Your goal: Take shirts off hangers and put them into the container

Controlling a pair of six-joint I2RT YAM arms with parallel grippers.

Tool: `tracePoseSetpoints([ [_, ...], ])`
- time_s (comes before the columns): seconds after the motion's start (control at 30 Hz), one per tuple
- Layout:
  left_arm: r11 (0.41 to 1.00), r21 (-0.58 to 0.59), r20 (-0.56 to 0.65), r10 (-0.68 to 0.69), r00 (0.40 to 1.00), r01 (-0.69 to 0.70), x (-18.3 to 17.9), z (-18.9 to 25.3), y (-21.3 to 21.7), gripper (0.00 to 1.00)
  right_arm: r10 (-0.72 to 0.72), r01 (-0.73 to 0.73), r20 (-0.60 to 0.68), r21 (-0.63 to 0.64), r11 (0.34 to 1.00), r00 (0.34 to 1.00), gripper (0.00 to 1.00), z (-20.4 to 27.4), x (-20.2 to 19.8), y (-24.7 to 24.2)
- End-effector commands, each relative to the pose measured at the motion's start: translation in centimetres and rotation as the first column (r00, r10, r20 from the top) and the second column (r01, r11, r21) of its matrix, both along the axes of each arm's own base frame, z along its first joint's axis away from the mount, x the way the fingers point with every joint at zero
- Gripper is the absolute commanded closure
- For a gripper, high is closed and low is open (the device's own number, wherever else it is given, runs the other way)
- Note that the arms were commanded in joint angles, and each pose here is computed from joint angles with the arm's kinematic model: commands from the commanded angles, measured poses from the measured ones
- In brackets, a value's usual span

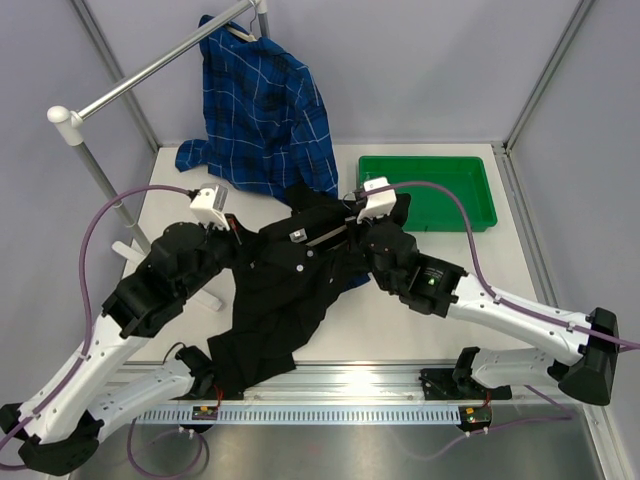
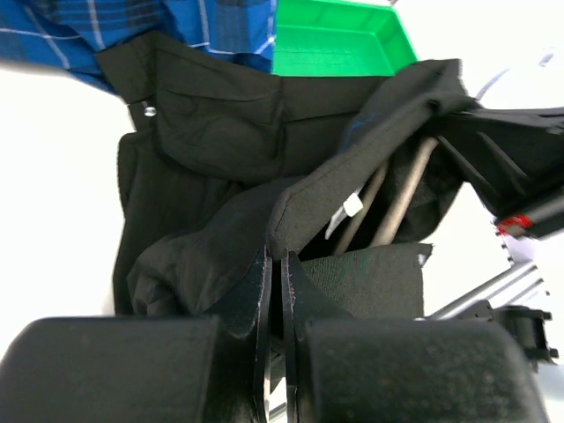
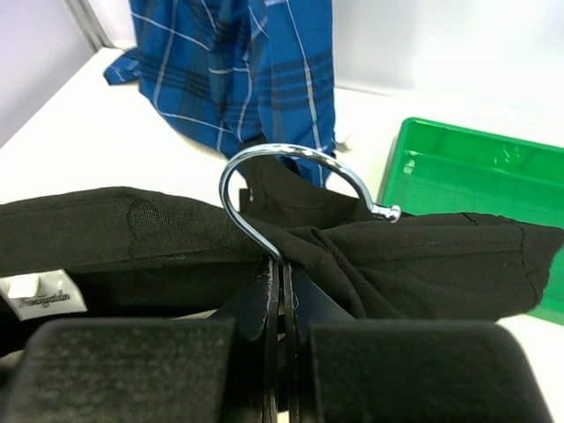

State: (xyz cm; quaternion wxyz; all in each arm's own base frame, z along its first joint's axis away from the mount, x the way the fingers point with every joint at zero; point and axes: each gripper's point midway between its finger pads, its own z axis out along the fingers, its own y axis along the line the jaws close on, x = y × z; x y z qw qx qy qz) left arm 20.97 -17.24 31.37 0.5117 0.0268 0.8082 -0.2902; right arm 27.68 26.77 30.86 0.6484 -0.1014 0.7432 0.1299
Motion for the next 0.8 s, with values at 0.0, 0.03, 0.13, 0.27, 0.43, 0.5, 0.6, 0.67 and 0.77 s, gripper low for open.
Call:
tracePoseSetpoints([
  [0.0, 0.998, -0.051, 0.110, -0.030, 0.993, 0.036, -0.5, 3.1, 0.2, 1.00, -0.168, 0.168, 0.020, 0.004, 0.986, 0.986, 1.00, 1.4, 1.9, -2.7],
  [0.03, 0.996, -0.060, 0.123, -0.057, 0.991, 0.065, -0.9, 3.7, -0.2, 1.00, -0.169, 0.169, 0.015, -0.003, 0.986, 0.986, 1.00, 1.2, 2.0, -2.5],
  [0.13, 0.988, -0.095, 0.170, -0.103, 0.980, 0.120, -1.7, 5.9, -0.6, 1.00, -0.192, 0.191, -0.002, -0.025, 0.981, 0.981, 1.00, 0.1, 2.6, -1.8],
  [0.27, 0.983, -0.110, 0.170, -0.128, 0.977, 0.148, -2.3, 6.4, -0.8, 1.00, -0.211, 0.210, -0.019, -0.018, 0.977, 0.977, 1.00, -0.1, 3.3, -1.6],
  [0.43, 0.989, -0.095, 0.141, -0.099, 0.985, 0.113, -2.4, 4.5, -0.1, 1.00, -0.238, 0.238, -0.013, 0.040, 0.970, 0.971, 1.00, 2.0, 3.8, -2.6],
  [0.5, 0.993, -0.073, 0.113, -0.087, 0.990, 0.096, -2.2, 2.9, 0.1, 1.00, -0.238, 0.238, -0.007, 0.066, 0.969, 0.971, 1.00, 2.9, 3.7, -3.0],
  [0.6, 0.992, -0.072, 0.080, -0.093, 0.992, 0.099, -2.4, 1.2, 0.0, 1.00, -0.263, 0.261, 0.001, 0.101, 0.960, 0.965, 1.00, 4.5, 3.7, -3.8],
  [0.67, 0.993, -0.070, 0.067, -0.095, 0.993, 0.100, -2.4, 0.5, -0.1, 1.00, -0.268, 0.266, 0.003, 0.117, 0.957, 0.963, 1.00, 5.0, 3.5, -4.1],
  [0.77, 0.994, -0.058, 0.049, -0.085, 0.995, 0.088, -2.2, -0.6, 0.0, 1.00, -0.249, 0.246, 0.000, 0.152, 0.957, 0.969, 1.00, 5.8, 3.2, -4.1],
])
